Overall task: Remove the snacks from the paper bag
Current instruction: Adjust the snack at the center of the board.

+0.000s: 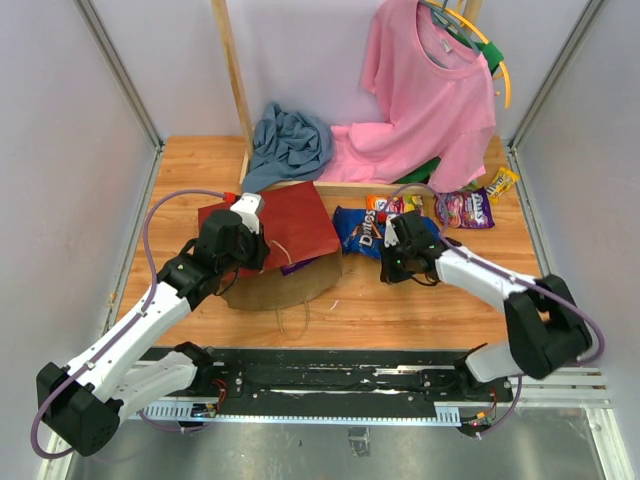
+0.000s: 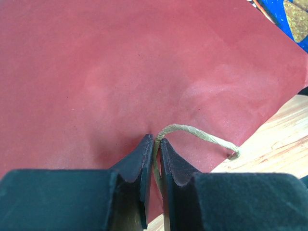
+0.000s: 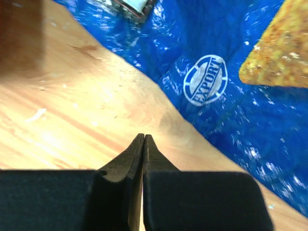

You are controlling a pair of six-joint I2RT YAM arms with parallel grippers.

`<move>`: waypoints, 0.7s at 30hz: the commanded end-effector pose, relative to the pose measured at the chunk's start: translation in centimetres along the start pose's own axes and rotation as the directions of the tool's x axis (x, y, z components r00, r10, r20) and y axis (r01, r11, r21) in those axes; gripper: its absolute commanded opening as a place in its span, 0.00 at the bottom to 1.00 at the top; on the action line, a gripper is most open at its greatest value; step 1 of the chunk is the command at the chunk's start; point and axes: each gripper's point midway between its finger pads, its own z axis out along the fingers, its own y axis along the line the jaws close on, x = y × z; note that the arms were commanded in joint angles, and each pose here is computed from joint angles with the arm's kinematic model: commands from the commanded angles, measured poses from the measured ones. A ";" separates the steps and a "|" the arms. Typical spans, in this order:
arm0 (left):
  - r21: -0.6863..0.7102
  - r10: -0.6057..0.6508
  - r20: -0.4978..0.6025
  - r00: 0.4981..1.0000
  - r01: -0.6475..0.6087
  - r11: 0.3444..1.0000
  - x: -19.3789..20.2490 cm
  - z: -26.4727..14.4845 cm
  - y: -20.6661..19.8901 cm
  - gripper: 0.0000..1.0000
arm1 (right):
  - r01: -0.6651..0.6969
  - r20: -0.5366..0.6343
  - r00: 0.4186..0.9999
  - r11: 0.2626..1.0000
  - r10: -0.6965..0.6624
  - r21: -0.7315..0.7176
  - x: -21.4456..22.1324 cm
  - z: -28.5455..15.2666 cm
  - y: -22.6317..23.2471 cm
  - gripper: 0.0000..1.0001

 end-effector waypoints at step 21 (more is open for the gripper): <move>-0.002 0.000 0.015 1.000 0.000 1.000 -0.4 -0.2 0.1 0.17 | 0.057 0.213 0.976 0.998 -0.054 -0.006 -18.2 -2.1 2.1 0.34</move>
